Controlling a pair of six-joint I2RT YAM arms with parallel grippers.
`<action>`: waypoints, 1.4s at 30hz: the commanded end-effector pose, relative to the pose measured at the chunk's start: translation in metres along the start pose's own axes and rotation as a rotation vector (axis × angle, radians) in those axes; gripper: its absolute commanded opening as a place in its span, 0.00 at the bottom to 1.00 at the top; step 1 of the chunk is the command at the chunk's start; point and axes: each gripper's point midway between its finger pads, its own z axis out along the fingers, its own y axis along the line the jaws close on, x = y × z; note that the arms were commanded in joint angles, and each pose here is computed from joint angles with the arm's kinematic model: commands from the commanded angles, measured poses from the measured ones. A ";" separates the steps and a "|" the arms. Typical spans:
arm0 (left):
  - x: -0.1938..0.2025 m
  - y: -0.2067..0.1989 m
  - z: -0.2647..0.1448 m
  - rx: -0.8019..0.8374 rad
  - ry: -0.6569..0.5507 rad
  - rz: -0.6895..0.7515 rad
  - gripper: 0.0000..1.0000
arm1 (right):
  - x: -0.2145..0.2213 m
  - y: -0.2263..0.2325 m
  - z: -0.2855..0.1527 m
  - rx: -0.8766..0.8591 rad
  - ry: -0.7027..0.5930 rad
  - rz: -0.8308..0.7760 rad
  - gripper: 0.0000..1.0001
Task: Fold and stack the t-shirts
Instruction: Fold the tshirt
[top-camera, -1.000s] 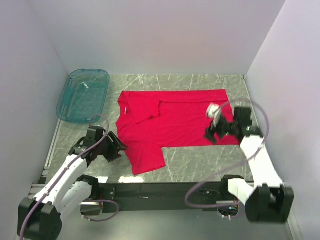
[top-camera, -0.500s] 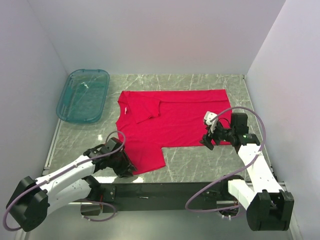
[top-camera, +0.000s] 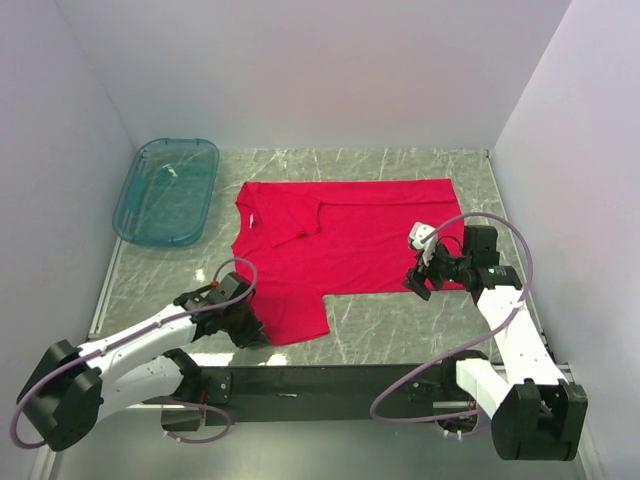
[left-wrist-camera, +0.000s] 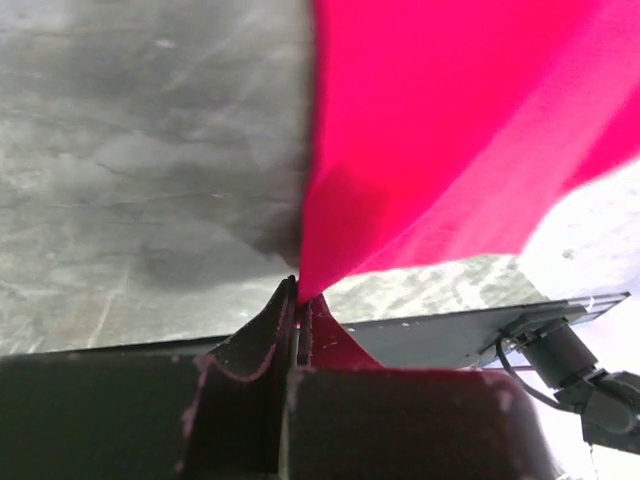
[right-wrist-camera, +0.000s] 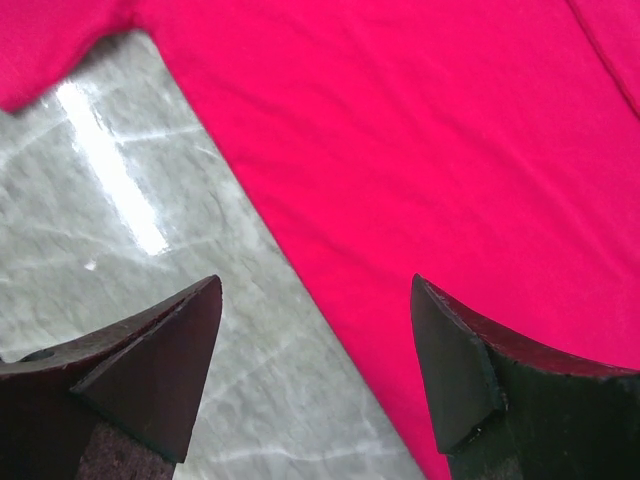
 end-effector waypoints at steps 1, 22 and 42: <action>-0.013 -0.029 -0.020 0.091 -0.082 0.071 0.01 | 0.003 -0.010 -0.017 0.031 0.098 -0.076 0.82; -0.010 -0.070 -0.037 0.331 -0.094 0.191 0.01 | 0.152 -0.114 -0.100 0.079 0.615 -0.068 0.73; -0.029 -0.070 -0.033 0.309 -0.206 0.317 0.01 | 0.175 -0.107 -0.089 0.328 0.673 0.893 0.60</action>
